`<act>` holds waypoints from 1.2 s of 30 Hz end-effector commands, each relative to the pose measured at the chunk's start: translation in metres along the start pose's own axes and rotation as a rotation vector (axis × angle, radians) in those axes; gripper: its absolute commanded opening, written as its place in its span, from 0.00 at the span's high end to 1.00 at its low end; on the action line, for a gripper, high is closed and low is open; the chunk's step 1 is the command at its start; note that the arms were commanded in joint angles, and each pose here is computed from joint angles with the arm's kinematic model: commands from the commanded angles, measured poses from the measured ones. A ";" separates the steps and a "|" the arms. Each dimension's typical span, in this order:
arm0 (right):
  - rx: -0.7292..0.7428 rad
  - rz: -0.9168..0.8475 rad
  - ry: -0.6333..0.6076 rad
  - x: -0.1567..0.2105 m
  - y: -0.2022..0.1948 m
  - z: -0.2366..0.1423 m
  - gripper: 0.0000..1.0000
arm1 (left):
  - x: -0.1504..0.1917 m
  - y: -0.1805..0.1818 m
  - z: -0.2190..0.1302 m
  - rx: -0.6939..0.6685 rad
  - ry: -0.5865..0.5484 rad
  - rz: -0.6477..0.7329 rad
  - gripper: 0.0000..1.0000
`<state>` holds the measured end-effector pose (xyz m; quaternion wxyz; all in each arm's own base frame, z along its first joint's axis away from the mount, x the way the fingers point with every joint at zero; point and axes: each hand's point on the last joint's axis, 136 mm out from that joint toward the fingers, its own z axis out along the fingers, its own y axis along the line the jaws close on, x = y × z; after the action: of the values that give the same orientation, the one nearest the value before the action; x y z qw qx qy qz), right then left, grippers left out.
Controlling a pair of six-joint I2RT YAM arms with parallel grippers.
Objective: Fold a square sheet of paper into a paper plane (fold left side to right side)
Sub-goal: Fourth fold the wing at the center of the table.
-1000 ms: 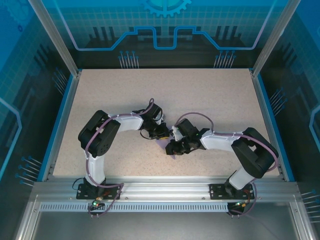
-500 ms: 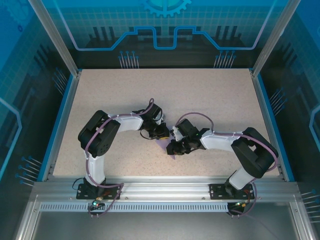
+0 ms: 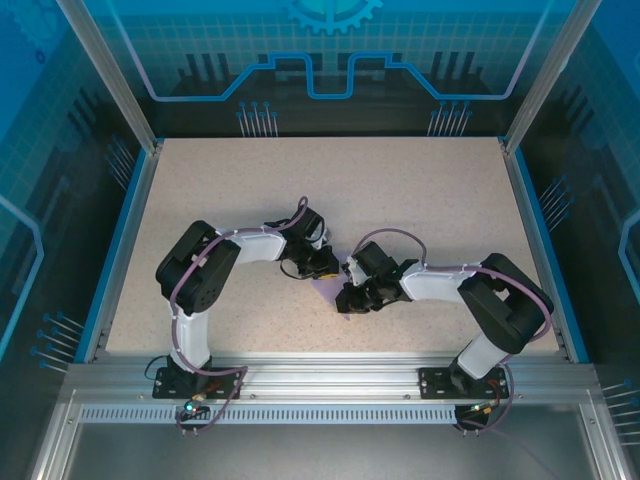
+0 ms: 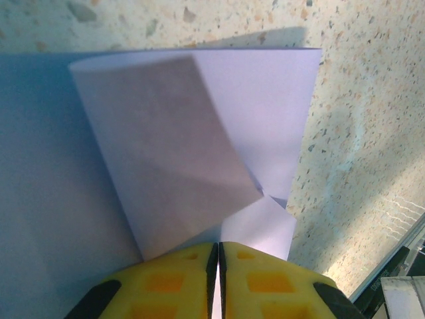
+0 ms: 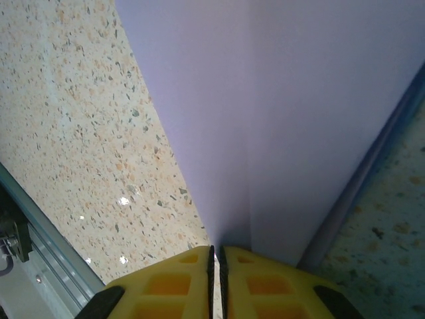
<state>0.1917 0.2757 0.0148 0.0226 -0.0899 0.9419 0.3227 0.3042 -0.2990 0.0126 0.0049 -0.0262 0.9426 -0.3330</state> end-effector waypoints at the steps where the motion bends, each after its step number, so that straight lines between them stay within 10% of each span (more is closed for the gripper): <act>1: 0.038 0.024 0.025 0.010 -0.014 0.005 0.87 | 0.023 0.033 0.008 -0.110 0.058 -0.066 0.85; 36: 0.190 -0.024 0.061 0.012 -0.023 -0.009 0.86 | 0.022 0.036 0.010 -0.127 0.059 -0.067 0.85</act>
<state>0.1898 0.2579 0.0134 0.0211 -0.1049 0.9609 0.2553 0.3041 -0.2988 0.0124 0.0049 -0.0263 0.9427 -0.3326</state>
